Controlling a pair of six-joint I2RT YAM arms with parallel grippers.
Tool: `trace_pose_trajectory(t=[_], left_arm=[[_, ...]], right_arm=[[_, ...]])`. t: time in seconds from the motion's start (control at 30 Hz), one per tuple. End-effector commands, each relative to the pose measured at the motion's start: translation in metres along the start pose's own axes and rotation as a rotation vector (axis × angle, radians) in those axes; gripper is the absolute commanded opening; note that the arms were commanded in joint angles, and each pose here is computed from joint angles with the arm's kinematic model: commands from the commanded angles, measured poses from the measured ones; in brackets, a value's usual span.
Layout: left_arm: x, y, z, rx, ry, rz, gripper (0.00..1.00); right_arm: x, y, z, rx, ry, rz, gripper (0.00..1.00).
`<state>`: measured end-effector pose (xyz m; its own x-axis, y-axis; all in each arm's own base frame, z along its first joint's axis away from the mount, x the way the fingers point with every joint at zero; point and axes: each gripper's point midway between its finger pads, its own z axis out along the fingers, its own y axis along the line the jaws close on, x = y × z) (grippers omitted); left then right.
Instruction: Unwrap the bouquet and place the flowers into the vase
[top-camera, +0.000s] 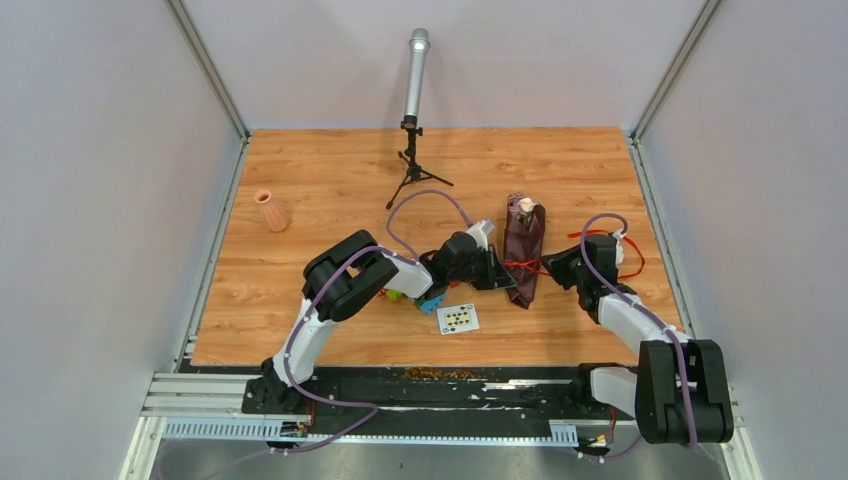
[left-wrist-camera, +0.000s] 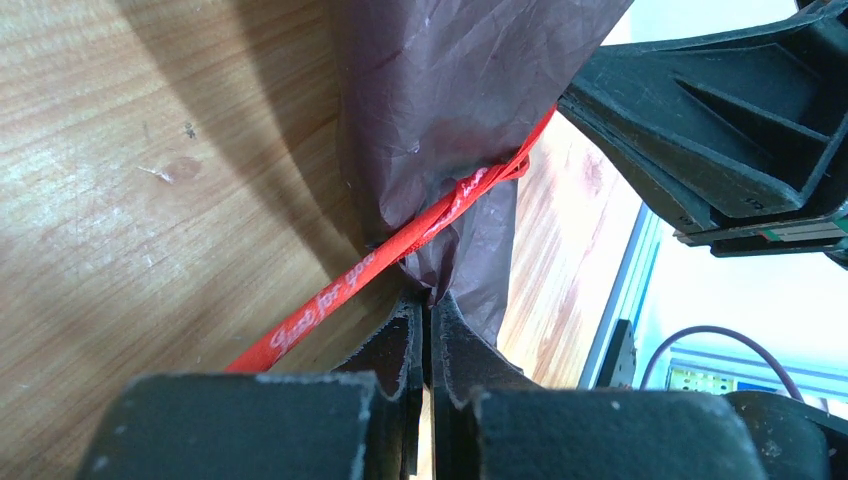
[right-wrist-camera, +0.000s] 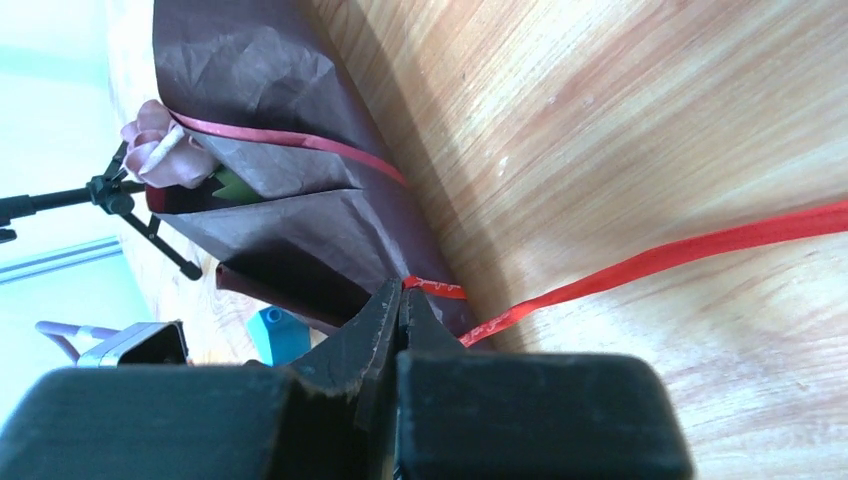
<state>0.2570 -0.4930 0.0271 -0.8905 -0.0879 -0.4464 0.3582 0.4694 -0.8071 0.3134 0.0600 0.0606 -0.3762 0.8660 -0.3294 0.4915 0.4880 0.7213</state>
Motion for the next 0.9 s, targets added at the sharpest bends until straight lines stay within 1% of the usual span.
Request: trace_pose_trajectory(t=[0.0, 0.13, 0.2, 0.4, 0.6, 0.73, 0.87], left_arm=[[0.011, 0.03, -0.01, -0.106, 0.027, -0.012, 0.0], [0.009, 0.033, -0.013, -0.109, 0.017, -0.018, 0.0], [0.008, 0.035, -0.014, -0.112, 0.014, -0.022, 0.0], [0.005, 0.038, -0.019, -0.117, 0.001, -0.025, 0.0], [0.0, 0.041, -0.026, -0.124, -0.013, -0.023, 0.0], [-0.004, 0.043, -0.031, -0.128, -0.027, -0.028, 0.0], [-0.008, 0.044, -0.036, -0.126, -0.035, -0.032, 0.0]], right_arm=[[-0.02, 0.003, 0.0, 0.018, -0.077, -0.02, 0.0], [-0.016, -0.01, 0.003, 0.051, -0.072, -0.017, 0.0], [-0.023, -0.022, 0.003, 0.082, -0.093, -0.001, 0.0], [-0.024, -0.044, 0.004, 0.139, -0.097, 0.017, 0.0], [-0.05, -0.058, -0.003, 0.189, -0.176, 0.019, 0.0], [-0.077, -0.066, -0.012, 0.211, -0.243, 0.029, 0.0], [-0.094, -0.078, -0.023, 0.258, -0.283, 0.031, 0.0]])
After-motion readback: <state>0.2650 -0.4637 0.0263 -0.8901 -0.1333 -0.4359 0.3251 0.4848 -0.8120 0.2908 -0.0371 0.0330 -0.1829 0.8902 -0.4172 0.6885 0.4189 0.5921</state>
